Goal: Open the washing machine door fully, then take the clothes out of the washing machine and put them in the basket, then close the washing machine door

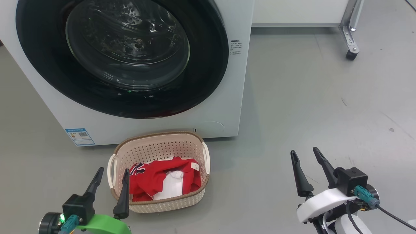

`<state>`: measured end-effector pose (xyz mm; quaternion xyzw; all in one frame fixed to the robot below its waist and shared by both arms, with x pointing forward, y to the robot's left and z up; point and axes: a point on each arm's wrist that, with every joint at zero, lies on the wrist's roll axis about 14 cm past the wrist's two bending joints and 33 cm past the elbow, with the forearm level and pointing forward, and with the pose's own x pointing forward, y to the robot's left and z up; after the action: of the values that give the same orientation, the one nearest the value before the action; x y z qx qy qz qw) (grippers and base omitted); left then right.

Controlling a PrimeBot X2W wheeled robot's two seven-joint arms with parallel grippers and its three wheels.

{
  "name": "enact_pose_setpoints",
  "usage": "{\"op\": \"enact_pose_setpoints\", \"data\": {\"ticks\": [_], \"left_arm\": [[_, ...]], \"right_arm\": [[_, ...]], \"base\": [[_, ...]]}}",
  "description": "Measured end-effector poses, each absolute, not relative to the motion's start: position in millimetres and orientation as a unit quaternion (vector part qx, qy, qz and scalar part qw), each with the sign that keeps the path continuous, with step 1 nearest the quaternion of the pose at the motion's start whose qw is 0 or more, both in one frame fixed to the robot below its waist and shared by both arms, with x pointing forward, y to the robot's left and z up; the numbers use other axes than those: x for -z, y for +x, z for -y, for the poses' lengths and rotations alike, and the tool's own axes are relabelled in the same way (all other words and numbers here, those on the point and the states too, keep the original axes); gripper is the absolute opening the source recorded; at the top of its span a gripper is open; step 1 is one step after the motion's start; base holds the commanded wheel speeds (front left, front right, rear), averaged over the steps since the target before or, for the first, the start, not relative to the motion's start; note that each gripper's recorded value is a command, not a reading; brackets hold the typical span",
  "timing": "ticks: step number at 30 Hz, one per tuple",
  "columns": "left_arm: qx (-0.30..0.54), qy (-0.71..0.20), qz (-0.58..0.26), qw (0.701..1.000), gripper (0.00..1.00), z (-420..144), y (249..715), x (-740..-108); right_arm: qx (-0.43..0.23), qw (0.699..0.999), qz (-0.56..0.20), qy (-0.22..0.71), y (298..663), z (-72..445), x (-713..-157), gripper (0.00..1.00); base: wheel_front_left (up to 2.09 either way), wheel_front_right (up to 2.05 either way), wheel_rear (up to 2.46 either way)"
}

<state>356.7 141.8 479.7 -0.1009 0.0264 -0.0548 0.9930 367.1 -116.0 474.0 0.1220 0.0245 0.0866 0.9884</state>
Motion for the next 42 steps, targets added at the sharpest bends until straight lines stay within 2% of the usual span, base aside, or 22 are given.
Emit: {"op": "enact_pose_setpoints", "data": {"ticks": [4,5,12,23,42], "left_arm": [[0.055,-0.101,-0.029,0.993,1.00,-141.5,356.6,-479.2],[0.055,-0.101,-0.029,0.993,0.00,-141.6,356.6,-479.4],[0.050,-0.109,-0.076,0.990,0.00,-137.5,343.3,-450.0],[0.019,-0.165,-0.100,0.981,0.00,-149.7,343.3,-441.1],[-0.009,-0.294,-0.117,0.949,0.00,-158.3,347.6,-438.4]], "right_arm": [[-0.087,0.988,-0.023,0.122,367.3,115.8,-474.9,1.00],[-0.087,0.988,-0.022,0.122,367.4,115.9,-475.4,0.00],[-0.078,0.986,-0.076,0.128,348.1,115.0,-441.5,0.00],[-0.055,0.979,-0.082,0.181,349.1,122.6,-441.5,0.00],[-0.004,0.946,-0.096,0.311,353.0,143.4,-440.7,0.00]], "base": [[0.00,0.00,0.00],[0.00,0.00,0.00],[0.00,0.00,0.00],[0.00,0.00,0.00],[0.00,0.00,0.00]]}}
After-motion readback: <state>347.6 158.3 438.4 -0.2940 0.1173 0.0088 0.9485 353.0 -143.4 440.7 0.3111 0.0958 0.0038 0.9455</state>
